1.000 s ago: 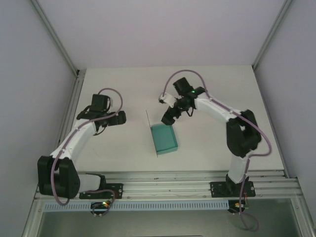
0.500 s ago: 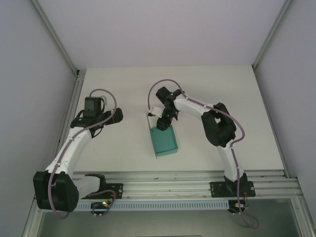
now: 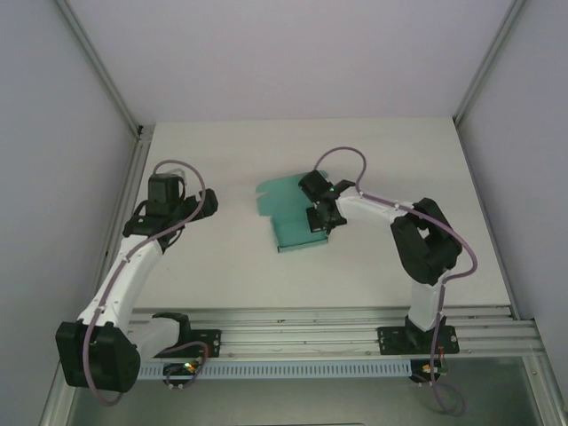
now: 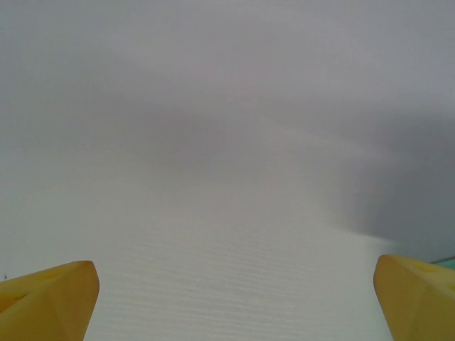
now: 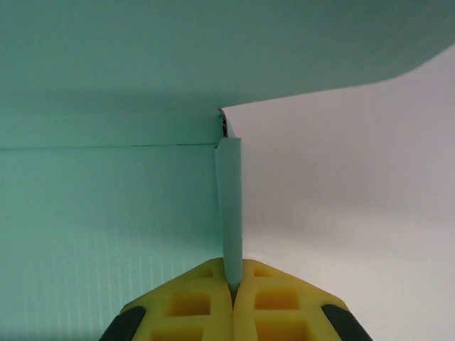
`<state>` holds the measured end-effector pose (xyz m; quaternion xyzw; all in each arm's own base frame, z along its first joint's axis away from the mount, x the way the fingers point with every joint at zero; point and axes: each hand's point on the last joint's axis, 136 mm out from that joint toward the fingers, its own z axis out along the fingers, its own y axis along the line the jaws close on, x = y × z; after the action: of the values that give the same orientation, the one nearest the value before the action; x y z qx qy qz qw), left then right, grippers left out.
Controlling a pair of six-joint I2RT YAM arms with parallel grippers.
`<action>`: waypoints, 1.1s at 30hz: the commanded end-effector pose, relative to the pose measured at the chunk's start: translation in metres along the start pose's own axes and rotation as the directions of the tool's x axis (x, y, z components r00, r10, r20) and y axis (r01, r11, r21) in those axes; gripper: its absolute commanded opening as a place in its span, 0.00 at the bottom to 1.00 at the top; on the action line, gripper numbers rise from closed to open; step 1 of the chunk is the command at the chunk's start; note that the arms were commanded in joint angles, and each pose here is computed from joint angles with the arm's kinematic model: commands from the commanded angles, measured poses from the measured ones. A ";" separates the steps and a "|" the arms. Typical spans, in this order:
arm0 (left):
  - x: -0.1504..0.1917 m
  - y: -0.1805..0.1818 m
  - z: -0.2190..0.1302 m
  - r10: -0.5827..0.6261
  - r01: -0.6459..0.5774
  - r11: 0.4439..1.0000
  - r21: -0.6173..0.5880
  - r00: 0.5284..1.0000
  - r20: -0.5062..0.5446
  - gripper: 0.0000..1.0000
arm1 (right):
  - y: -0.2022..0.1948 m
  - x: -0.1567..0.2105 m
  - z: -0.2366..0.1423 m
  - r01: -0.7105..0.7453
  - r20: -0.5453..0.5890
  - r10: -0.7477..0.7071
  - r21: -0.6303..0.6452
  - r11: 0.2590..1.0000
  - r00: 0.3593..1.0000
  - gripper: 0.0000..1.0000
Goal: Assemble paper box
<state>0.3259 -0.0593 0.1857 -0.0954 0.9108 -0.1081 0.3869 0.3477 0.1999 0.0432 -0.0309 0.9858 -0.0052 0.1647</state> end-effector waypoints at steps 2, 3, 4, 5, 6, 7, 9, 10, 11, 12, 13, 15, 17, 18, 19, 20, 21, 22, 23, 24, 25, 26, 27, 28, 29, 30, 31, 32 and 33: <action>-0.006 -0.024 0.004 0.041 -0.041 0.995 0.092 0.999 -0.001 1.00 | -0.019 0.014 -0.005 -0.344 0.089 0.335 0.129 0.930 0.938 0.06; -0.004 -0.033 0.007 0.072 -0.069 0.990 0.125 0.997 -0.019 1.00 | -0.017 0.014 -0.007 -0.338 0.093 0.328 0.132 0.932 0.940 0.06; -0.002 -0.044 0.009 0.111 -0.104 0.981 0.166 0.993 -0.031 1.00 | -0.015 0.013 -0.009 -0.330 0.097 0.320 0.128 0.935 0.943 0.08; 0.002 -0.056 0.012 0.159 -0.146 0.966 0.216 0.986 -0.045 1.00 | -0.015 0.012 -0.012 -0.331 0.102 0.320 0.122 0.936 0.942 0.11; 0.004 -0.068 0.013 0.205 -0.185 0.945 0.269 0.977 -0.051 1.00 | -0.014 0.010 -0.016 -0.329 0.109 0.318 0.107 0.938 0.942 0.15; 0.008 -0.079 0.014 0.243 -0.214 0.924 0.318 0.968 -0.057 1.00 | -0.011 0.009 -0.019 -0.316 0.113 0.306 0.085 0.945 0.945 0.23; 0.010 -0.101 0.012 0.309 -0.261 0.865 0.428 0.950 -0.044 1.00 | -0.011 0.004 -0.030 -0.292 0.134 0.283 0.052 0.955 0.950 0.38; 0.011 -0.110 0.012 0.331 -0.274 0.839 0.471 0.943 -0.042 1.00 | -0.010 0.003 -0.037 -0.269 0.143 0.261 0.041 0.962 0.955 0.46; 0.009 -0.119 0.011 0.354 -0.288 0.808 0.515 0.935 -0.033 1.00 | -0.011 -0.001 -0.047 -0.242 0.167 0.235 0.026 0.970 0.958 0.50; 0.008 -0.129 0.009 0.380 -0.307 0.772 0.556 0.925 -0.018 1.00 | -0.013 -0.004 -0.055 -0.219 0.188 0.211 0.020 0.976 0.959 0.55; 0.006 -0.136 0.009 0.408 -0.328 0.741 0.586 0.913 -0.005 1.00 | -0.014 -0.008 -0.065 -0.181 0.213 0.176 0.005 0.983 0.961 0.67; 0.004 -0.149 0.011 0.475 -0.377 0.680 0.629 0.880 0.013 1.00 | -0.021 -0.018 -0.087 -0.105 0.275 0.107 -0.024 0.994 0.955 0.82; 0.008 -0.160 0.017 0.555 -0.419 0.616 0.667 0.832 0.011 1.00 | -0.017 -0.033 -0.106 0.060 0.350 -0.014 -0.120 0.991 0.937 0.91; 0.012 -0.165 0.020 0.594 -0.437 0.578 0.689 0.804 0.012 1.00 | -0.014 -0.040 -0.114 0.156 0.386 -0.079 -0.174 0.972 0.919 0.93; 0.018 -0.169 0.025 0.638 -0.452 0.542 0.709 0.770 0.004 1.00 | -0.010 -0.047 -0.123 0.258 0.428 -0.141 -0.230 0.938 0.893 0.95; 0.024 -0.173 0.029 0.673 -0.462 0.513 0.724 0.740 -0.004 0.98 | -0.004 -0.050 -0.130 0.360 0.461 -0.202 -0.287 0.888 0.864 0.95; 0.031 -0.176 0.032 0.709 -0.467 0.483 0.740 0.705 -0.018 0.97 | -0.001 -0.053 -0.137 0.441 0.495 -0.252 -0.313 0.841 0.831 0.95; 0.038 -0.179 0.035 0.747 -0.475 0.451 0.756 0.664 -0.029 0.95 | 0.000 -0.056 -0.142 0.516 0.524 -0.304 -0.323 0.794 0.796 0.95; 0.044 -0.180 0.037 0.777 -0.478 0.426 0.768 0.628 -0.041 0.95 | 0.001 -0.057 -0.143 0.565 0.536 -0.345 -0.324 0.758 0.770 0.95; 0.049 -0.181 0.040 0.801 -0.481 0.405 0.777 0.596 -0.048 0.95 | 0.000 -0.060 -0.139 0.591 0.532 -0.377 -0.316 0.742 0.758 0.95; 0.054 -0.182 0.042 0.824 -0.482 0.381 0.789 0.564 -0.053 0.95 | -0.001 -0.064 -0.134 0.599 0.514 -0.398 -0.315 0.736 0.760 0.94; 0.058 -0.183 0.045 0.838 -0.483 0.369 0.794 0.542 -0.059 0.95 | -0.004 -0.068 -0.130 0.594 0.491 -0.408 -0.318 0.738 0.770 0.93; 0.058 -0.181 0.050 0.848 -0.490 0.369 0.790 0.524 -0.071 0.94 | -0.007 -0.075 -0.125 0.582 0.473 -0.407 -0.319 0.748 0.782 0.91; 0.057 -0.178 0.056 0.858 -0.507 0.376 0.776 0.507 -0.085 0.93 | -0.012 -0.083 -0.120 0.564 0.458 -0.398 -0.317 0.763 0.795 0.89; 0.064 -0.183 0.059 0.876 -0.526 0.360 0.770 0.475 -0.085 0.90 | -0.014 -0.089 -0.116 0.551 0.453 -0.386 -0.323 0.769 0.804 0.87; 0.065 -0.183 0.063 0.884 -0.539 0.358 0.762 0.459 -0.091 0.88 | -0.016 -0.095 -0.112 0.545 0.446 -0.382 -0.327 0.772 0.809 0.86; 0.066 -0.183 0.068 0.890 -0.550 0.358 0.755 0.445 -0.098 0.82 | -0.018 -0.100 -0.108 0.537 0.439 -0.378 -0.327 0.777 0.815 0.84; 0.065 -0.182 0.071 0.892 -0.555 0.363 0.748 0.439 -0.107 0.74 | -0.019 -0.099 -0.103 0.530 0.409 -0.386 -0.336 0.779 0.827 0.81; 0.065 -0.182 0.073 0.893 -0.554 0.368 0.747 0.434 -0.118 0.67 | -0.019 -0.098 -0.097 0.530 0.388 -0.395 -0.348 0.774 0.832 0.79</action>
<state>0.3539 -0.2670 0.1388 0.4748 0.8283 -0.2508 0.1603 0.4164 0.1872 0.1780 -0.2830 0.8852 0.1676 0.3291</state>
